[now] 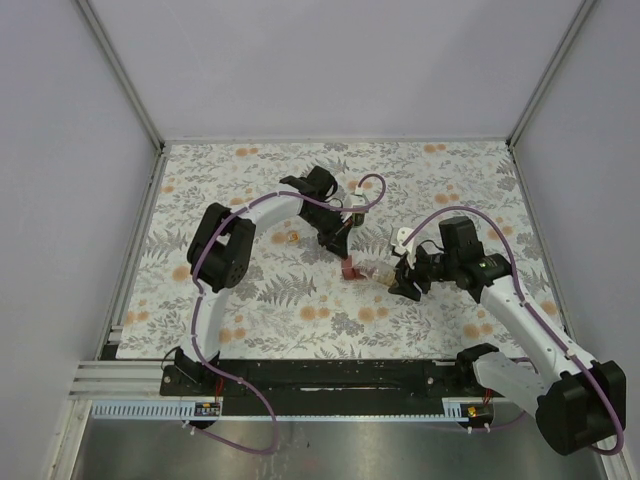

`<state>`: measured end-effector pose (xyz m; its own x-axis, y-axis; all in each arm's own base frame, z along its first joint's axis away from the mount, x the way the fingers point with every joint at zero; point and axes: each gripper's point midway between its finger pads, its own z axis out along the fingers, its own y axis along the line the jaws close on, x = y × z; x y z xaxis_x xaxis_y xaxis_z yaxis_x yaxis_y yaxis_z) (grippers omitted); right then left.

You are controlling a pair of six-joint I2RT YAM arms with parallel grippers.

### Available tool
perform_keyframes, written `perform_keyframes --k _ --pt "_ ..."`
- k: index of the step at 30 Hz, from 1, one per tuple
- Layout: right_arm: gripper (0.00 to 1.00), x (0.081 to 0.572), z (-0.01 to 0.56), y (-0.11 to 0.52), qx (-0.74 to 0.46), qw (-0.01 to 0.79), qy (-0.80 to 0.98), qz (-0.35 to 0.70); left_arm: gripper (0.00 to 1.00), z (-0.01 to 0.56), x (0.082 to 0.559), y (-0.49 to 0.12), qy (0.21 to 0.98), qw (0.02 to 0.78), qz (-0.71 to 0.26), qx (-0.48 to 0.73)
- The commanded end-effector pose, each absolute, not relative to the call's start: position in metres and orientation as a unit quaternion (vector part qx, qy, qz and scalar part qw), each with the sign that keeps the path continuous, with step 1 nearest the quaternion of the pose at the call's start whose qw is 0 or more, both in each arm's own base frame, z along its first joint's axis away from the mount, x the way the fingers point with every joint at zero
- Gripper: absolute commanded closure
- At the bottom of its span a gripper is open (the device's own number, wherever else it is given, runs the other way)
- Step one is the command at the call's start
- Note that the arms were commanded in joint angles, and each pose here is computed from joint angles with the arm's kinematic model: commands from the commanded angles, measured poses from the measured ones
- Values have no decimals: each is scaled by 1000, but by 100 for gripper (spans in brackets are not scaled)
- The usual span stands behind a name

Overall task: Sort the pills into containers
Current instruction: Pour the pill into the pill container.

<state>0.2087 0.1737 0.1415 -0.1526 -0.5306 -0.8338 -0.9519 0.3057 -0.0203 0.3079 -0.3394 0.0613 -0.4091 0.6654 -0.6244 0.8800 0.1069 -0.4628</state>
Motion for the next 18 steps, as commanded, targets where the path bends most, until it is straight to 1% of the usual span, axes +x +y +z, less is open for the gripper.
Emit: perform_keyframes --k 1,10,18 --pt "100 212 143 172 -549 389 692 262 100 80 313 -347 709 150 -430 538" --pt "100 218 136 171 -550 384 697 254 100 100 310 -347 704 166 -431 540" --pt "100 224 128 168 -558 377 700 238 100 102 306 -349 704 188 -413 547"
